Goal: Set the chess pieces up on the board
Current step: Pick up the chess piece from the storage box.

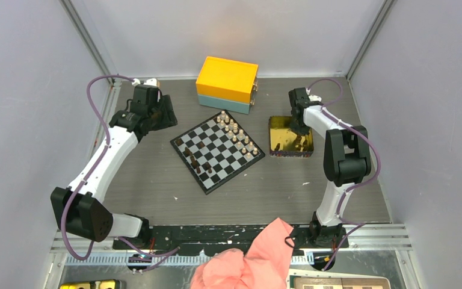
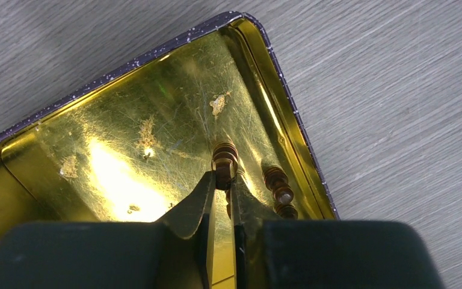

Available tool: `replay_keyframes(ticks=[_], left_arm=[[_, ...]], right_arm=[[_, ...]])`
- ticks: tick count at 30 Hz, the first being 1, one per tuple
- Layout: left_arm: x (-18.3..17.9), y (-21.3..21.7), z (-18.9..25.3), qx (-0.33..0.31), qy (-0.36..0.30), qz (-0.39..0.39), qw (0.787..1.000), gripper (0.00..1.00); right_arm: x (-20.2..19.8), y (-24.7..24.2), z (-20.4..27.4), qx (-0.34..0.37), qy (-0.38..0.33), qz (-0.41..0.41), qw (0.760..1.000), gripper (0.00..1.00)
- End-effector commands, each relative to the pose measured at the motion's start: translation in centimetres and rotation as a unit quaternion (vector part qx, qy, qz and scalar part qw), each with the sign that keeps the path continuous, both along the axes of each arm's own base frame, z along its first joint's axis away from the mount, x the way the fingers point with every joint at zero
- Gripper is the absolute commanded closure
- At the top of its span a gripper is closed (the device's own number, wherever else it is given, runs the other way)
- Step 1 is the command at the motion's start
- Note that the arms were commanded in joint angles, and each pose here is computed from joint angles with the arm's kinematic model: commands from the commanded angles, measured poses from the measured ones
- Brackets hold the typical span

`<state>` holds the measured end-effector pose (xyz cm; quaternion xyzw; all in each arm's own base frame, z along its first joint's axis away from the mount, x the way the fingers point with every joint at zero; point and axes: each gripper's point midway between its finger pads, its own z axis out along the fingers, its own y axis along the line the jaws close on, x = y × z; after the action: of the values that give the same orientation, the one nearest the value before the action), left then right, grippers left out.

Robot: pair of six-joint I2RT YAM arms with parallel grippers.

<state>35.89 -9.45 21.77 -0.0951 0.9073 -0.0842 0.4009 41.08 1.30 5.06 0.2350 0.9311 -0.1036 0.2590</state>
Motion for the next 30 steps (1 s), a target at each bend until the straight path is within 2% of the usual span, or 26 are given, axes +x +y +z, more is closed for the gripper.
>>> replay_keyframes(ticks=[1, 5, 19, 24, 30], left_arm=[[0.3, -0.4, 1.5, -0.013, -0.029, -0.003, 0.999, 0.43], [0.2, -0.3, 1.1, -0.009, -0.026, -0.002, 1.0, 0.43], [-0.2, 0.2, 0.4, 0.001, -0.024, 0.001, 1.0, 0.43], [-0.6, 0.4, 0.0, 0.003, -0.021, 0.001, 1.0, 0.44], [-1.7, 0.9, -0.4, 0.006, -0.019, 0.006, 1.0, 0.43]], right_arm=[[1.3, -0.3, 1.1, -0.003, -0.025, -0.007, 1.0, 0.91], [1.7, -0.3, 2.0, -0.008, -0.035, -0.005, 0.999, 0.99], [3.8, 1.3, 6.8, 0.02, -0.096, 0.026, 0.995, 0.99], [4.0, 5.2, 9.3, 0.022, -0.109, 0.085, 0.99, 0.99], [2.7, 13.5, 11.6, 0.033, -0.109, 0.186, 0.976, 0.99]])
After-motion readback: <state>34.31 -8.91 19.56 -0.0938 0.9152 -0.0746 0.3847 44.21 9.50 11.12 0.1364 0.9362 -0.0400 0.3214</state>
